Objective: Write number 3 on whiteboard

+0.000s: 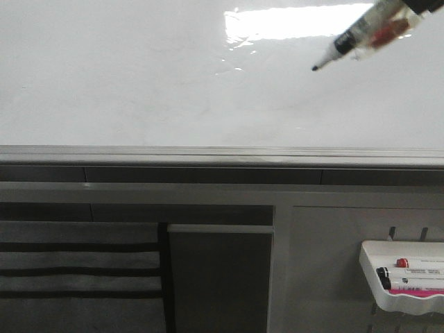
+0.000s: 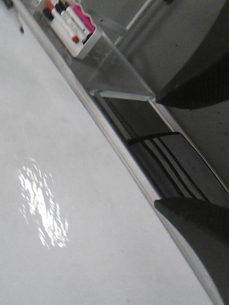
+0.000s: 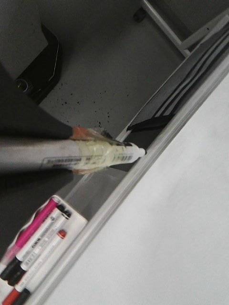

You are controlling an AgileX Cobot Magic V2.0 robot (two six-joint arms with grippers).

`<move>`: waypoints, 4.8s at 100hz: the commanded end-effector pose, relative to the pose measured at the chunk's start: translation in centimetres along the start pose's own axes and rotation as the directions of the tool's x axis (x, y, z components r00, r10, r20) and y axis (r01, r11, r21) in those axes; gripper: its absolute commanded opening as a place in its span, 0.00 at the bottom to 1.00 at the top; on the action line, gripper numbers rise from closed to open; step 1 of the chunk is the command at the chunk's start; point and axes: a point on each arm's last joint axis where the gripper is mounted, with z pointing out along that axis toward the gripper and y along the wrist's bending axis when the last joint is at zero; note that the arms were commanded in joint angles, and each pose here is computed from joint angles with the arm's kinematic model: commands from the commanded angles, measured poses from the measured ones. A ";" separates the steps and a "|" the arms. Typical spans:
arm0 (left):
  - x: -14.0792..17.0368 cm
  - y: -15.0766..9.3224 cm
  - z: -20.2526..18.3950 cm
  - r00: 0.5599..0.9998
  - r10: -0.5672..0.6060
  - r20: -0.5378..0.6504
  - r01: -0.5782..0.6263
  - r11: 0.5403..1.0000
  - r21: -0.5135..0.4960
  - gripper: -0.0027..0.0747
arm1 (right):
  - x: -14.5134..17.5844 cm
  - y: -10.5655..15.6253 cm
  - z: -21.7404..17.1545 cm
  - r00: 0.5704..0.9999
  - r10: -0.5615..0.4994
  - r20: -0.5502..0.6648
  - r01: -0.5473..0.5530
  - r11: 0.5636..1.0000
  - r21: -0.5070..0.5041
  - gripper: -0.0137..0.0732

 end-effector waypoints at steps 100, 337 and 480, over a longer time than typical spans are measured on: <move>0.8 1.6 0.5 0.963 -0.194 0.187 0.220 0.966 -0.132 0.53 | -14.2 -2.6 5.9 0.994 0.085 0.072 -0.070 0.979 -0.189 0.19; -2.3 -6.0 5.5 0.949 0.306 0.078 -0.307 0.833 0.460 0.53 | -3.8 4.2 0.1 0.844 -0.440 0.308 0.534 0.741 -0.407 0.19; -6.2 -9.4 11.6 0.921 0.374 0.112 -0.363 0.713 0.600 0.11 | -3.9 3.8 0.3 0.781 -0.528 0.333 0.622 0.711 -0.329 0.37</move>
